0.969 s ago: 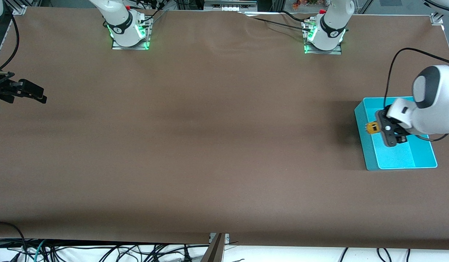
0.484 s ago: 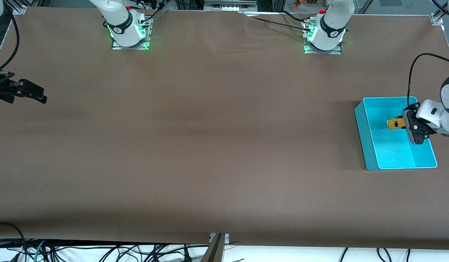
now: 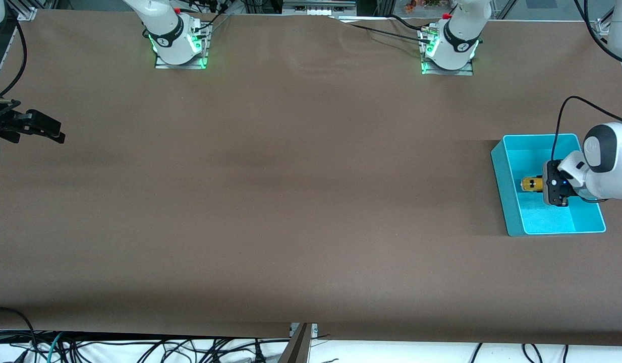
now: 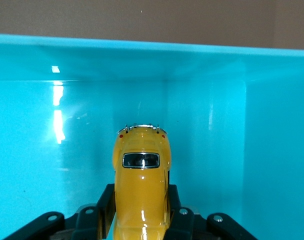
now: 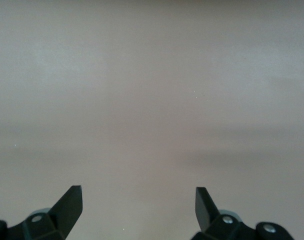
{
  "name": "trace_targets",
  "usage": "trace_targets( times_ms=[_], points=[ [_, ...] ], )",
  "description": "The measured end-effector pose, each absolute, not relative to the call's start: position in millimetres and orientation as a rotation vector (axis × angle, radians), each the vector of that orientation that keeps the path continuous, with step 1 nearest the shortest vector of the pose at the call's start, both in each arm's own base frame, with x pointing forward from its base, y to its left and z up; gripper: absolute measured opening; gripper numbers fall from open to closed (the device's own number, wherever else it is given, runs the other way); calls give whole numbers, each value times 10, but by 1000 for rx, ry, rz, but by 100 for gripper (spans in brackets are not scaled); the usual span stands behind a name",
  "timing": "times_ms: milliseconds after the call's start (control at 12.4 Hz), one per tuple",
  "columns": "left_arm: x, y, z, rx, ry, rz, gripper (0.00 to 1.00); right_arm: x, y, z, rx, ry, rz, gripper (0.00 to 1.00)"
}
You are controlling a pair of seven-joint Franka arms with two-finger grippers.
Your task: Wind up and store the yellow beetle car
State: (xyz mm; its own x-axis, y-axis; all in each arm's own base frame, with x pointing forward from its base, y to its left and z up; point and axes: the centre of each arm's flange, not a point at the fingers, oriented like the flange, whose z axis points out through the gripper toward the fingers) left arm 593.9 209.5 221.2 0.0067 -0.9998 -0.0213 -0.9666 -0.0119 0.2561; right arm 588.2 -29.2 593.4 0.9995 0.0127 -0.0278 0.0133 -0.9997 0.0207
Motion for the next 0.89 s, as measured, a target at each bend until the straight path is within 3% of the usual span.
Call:
trace_targets(
  times_ms=[161,242,565,646,888],
  points=[
    [5930,2154,2137,2096,-2094,-277,45,5882,-292,5934,3120,20,-43,100],
    [5921,2197,2114,2096,-2098,-270,51,5882,-292,5934,3120,20,-43,100],
    [5961,2212,2325,2103,-2087,-281,94,5882,-291,5935,3120,20,-43,100],
    [5977,2186,2498,2128,-2058,-299,100,5882,-291,5935,3120,20,-43,100],
    [6024,1894,3233,2215,-1936,-376,100,5882,-289,5935,3120,20,-43,100]
  ],
)
